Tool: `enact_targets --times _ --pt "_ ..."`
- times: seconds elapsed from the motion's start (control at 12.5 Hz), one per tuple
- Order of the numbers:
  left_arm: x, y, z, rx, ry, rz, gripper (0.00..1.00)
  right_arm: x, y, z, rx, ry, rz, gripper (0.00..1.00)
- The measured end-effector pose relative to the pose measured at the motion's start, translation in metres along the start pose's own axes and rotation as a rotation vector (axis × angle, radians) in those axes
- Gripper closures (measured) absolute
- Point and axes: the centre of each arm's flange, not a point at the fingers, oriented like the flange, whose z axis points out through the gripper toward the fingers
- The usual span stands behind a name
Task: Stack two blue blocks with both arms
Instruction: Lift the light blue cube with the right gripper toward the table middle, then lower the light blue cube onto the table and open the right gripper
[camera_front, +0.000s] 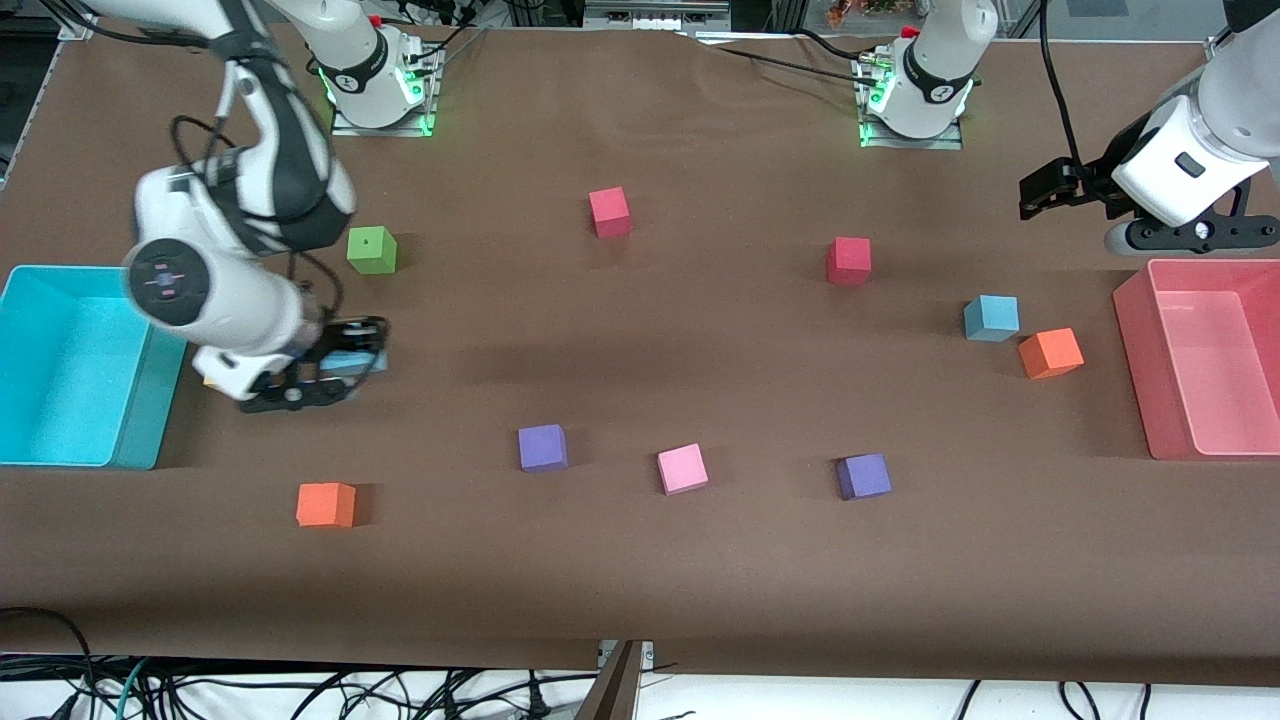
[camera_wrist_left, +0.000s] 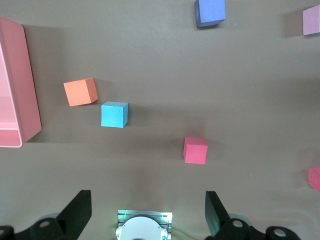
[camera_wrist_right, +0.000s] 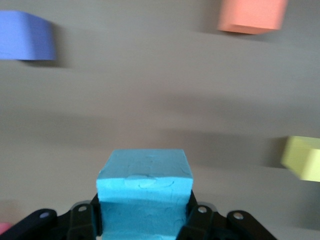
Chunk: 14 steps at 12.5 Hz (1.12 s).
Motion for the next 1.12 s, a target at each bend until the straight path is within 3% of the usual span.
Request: enact_targets --times 0.48,0.8,0.96,1.12 --pt "0.000 0.000 0.000 0.000 -0.001 -0.001 0.00 0.026 -0.159 0.038 0.068 0.005 0.119 0.42" --pt "0.000 -0.001 0.000 0.000 -0.002 -0.001 0.00 0.031 -0.276 0.081 0.128 0.073 0.123 0.42" --pt "0.000 -0.001 0.000 0.000 -0.002 -0.002 0.00 0.035 -0.304 0.120 0.164 0.111 0.146 0.42" --pt "0.000 -0.001 0.000 0.000 -0.003 -0.002 0.00 0.033 -0.320 0.156 0.149 0.122 0.144 0.42"
